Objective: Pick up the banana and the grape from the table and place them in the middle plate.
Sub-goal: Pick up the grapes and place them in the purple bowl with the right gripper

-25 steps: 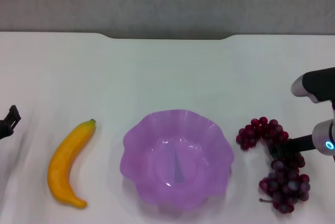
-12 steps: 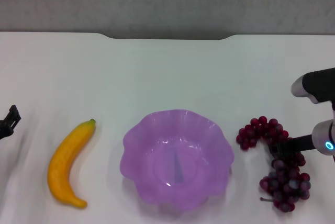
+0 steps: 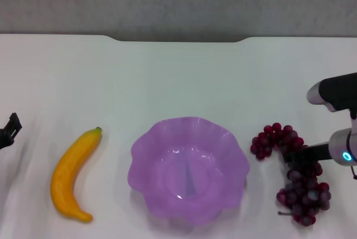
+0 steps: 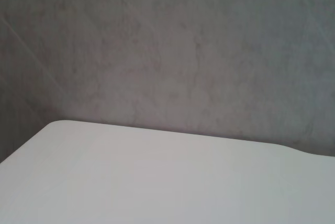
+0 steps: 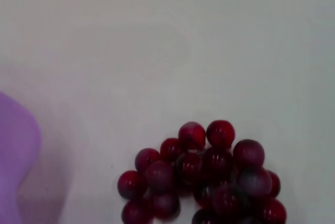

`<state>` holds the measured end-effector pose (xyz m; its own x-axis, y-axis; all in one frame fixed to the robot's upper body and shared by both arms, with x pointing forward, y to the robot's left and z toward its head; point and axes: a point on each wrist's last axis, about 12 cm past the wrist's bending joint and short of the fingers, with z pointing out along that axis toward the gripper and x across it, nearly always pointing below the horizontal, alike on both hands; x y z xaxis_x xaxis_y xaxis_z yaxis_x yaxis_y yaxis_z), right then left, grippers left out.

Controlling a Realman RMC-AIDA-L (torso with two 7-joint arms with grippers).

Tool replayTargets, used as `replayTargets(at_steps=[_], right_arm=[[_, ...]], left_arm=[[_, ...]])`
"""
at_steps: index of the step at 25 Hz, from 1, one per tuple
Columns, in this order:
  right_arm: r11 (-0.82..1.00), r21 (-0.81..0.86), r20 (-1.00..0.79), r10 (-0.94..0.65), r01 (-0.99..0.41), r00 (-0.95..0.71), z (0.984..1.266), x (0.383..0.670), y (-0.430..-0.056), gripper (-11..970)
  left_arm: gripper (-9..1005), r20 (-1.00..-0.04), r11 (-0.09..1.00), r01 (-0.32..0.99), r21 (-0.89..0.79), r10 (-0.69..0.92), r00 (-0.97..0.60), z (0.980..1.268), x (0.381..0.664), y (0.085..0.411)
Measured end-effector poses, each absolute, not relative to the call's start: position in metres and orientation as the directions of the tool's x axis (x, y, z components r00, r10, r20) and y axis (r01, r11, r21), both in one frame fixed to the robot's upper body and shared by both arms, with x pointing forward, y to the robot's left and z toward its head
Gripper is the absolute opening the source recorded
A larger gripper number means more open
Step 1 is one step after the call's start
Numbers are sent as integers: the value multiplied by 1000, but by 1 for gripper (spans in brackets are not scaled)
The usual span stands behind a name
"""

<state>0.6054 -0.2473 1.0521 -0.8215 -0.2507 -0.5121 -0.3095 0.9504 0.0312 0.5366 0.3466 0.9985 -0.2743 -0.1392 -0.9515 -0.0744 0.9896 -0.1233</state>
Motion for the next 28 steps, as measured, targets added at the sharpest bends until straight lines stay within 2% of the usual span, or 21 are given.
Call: replayTargets(at_steps=[15,28], right_arm=[[952,39,-593,-223,-304,-774,1044,599,-247,484],[938,50,-749,-192,-343,-634,1039,591,-237,469]], left_arm=[[741,-951,989,-77,-125,-141,-275,998,536,347],[741,-951,989,-77,-125,-142,-274,998,536,347]])
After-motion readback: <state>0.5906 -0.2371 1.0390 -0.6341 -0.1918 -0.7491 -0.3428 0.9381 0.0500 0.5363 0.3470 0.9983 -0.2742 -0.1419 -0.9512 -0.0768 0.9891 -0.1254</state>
